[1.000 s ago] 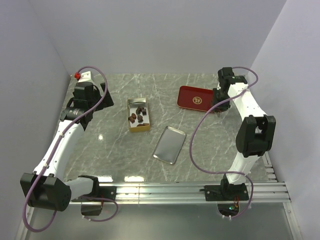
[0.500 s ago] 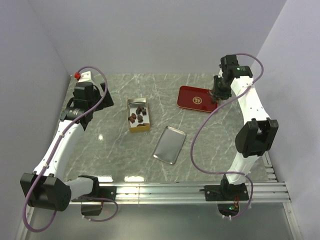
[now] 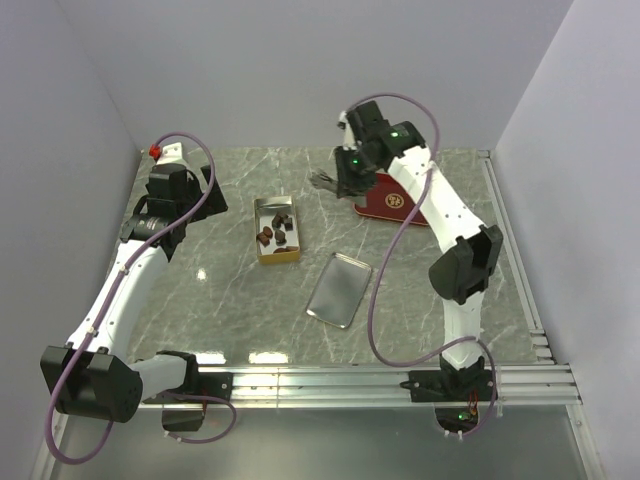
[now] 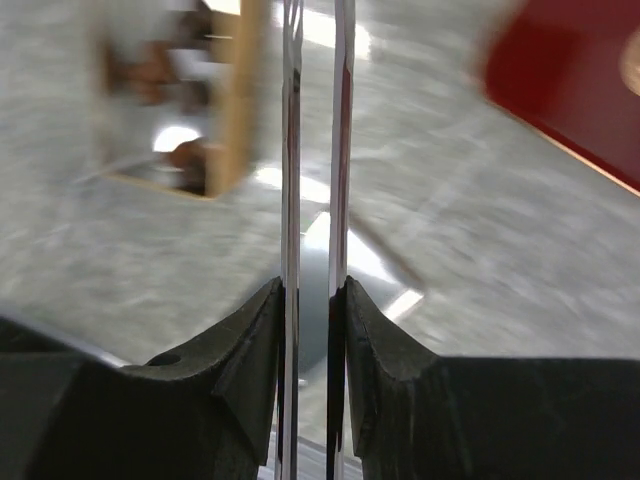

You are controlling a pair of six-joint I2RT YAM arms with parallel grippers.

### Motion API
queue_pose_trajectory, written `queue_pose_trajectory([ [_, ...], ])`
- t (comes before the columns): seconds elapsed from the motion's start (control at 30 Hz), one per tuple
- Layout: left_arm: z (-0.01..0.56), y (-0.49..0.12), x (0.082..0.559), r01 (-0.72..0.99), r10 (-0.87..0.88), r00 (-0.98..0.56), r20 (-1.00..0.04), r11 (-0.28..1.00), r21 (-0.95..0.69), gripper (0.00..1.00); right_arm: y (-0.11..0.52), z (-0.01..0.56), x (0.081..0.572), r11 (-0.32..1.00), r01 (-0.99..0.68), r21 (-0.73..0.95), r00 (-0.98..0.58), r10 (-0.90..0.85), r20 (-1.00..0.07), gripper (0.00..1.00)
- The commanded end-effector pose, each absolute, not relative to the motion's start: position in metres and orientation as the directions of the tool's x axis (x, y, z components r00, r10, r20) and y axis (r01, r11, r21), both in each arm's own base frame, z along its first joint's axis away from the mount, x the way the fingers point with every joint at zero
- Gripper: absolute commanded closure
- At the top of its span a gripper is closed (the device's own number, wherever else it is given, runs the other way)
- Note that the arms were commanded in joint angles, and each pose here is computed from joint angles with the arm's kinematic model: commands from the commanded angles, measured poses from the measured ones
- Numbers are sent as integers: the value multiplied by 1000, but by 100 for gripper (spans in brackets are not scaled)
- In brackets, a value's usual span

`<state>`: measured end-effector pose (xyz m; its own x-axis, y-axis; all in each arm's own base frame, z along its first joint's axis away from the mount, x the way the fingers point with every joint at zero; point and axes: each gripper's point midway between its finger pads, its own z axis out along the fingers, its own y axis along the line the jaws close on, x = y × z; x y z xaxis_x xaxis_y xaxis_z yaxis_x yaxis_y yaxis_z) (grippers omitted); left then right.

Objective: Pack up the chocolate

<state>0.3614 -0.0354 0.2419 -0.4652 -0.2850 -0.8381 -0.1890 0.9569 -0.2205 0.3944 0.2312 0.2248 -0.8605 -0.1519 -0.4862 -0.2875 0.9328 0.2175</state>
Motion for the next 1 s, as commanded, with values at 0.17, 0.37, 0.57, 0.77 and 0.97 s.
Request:
queue_pose_trajectory([
  [0.17,257,-37,364,-175,-291,-418,-861,955,-238,1,315,235,339,824,-457,333,-843,-283,-458,69],
  [0.37,253,-37,363,-177,-297,-421,-857,954,-243,1,329,224,308,788,-531,312,-821,-387,-419,69],
  [0.57,252,-37,363,-177,-294,-423,-857,955,-240,1,326,221,304,790,-535,298,-822,-406,-400,67],
  [0.77,251,-38,363,-174,-297,-424,-856,954,-244,1,326,222,302,790,-535,298,-822,-406,-399,59],
  [0.97,252,-38,362,-174,-297,-424,-856,954,-244,1,328,221,302,788,-534,306,-824,-405,-397,56],
])
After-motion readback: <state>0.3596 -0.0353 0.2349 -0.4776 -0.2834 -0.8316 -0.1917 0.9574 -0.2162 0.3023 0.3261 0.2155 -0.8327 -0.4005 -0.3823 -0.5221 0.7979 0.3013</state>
